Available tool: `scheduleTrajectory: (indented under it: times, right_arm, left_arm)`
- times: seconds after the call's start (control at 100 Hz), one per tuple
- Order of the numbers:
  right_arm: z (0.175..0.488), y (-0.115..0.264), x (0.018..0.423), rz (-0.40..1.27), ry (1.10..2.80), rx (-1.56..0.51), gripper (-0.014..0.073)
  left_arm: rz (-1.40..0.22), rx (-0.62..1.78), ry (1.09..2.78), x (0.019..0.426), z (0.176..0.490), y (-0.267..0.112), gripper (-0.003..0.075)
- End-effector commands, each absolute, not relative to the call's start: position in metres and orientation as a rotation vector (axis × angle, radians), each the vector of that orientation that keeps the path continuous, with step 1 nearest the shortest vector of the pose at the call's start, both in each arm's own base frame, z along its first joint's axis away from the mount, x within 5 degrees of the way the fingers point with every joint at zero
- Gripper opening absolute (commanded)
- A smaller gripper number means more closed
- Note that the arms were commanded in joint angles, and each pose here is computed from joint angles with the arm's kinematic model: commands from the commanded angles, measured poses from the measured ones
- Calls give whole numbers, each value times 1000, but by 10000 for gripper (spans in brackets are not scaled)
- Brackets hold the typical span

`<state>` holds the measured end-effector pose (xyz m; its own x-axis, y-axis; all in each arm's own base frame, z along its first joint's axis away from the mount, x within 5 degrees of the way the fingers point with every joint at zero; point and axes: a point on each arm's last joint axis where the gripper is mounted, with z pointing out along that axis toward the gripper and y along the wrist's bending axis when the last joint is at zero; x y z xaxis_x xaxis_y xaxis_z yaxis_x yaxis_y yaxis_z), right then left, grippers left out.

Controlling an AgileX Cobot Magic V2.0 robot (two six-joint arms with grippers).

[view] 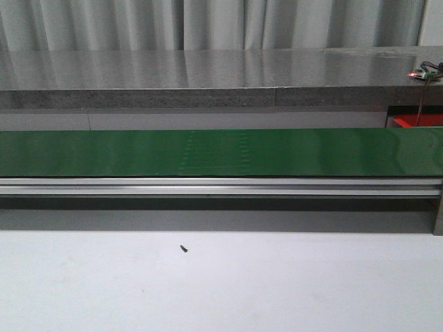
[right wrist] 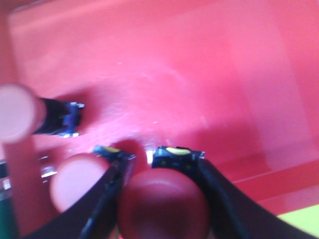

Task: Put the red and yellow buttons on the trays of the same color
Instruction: 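Place the second red button on the red tray, open the right gripper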

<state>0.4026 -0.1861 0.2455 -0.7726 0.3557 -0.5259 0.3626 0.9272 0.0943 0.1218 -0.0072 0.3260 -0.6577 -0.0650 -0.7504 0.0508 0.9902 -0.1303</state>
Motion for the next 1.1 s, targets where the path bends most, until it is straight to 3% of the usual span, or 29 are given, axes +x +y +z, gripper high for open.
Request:
scheduleTrajectory:
  times: [0.0, 0.82, 0.92, 1.09]
  right_arm:
    - [282, -192, 403, -60, 2396, 500, 175]
    - [251, -214, 454, 33, 2436, 520, 179]
    - [249, -214, 455, 32, 2436, 521, 268]
    - [254, -215, 456, 28, 2424, 515, 588]
  left_arm:
    - [-188, -15, 2194, 125, 339, -8, -20]
    - [-187, -15, 2194, 125, 339, -8, -20]
    - [-187, -15, 2194, 125, 339, -8, -20]
    - [-187, -15, 2194, 125, 339, -8, -20]
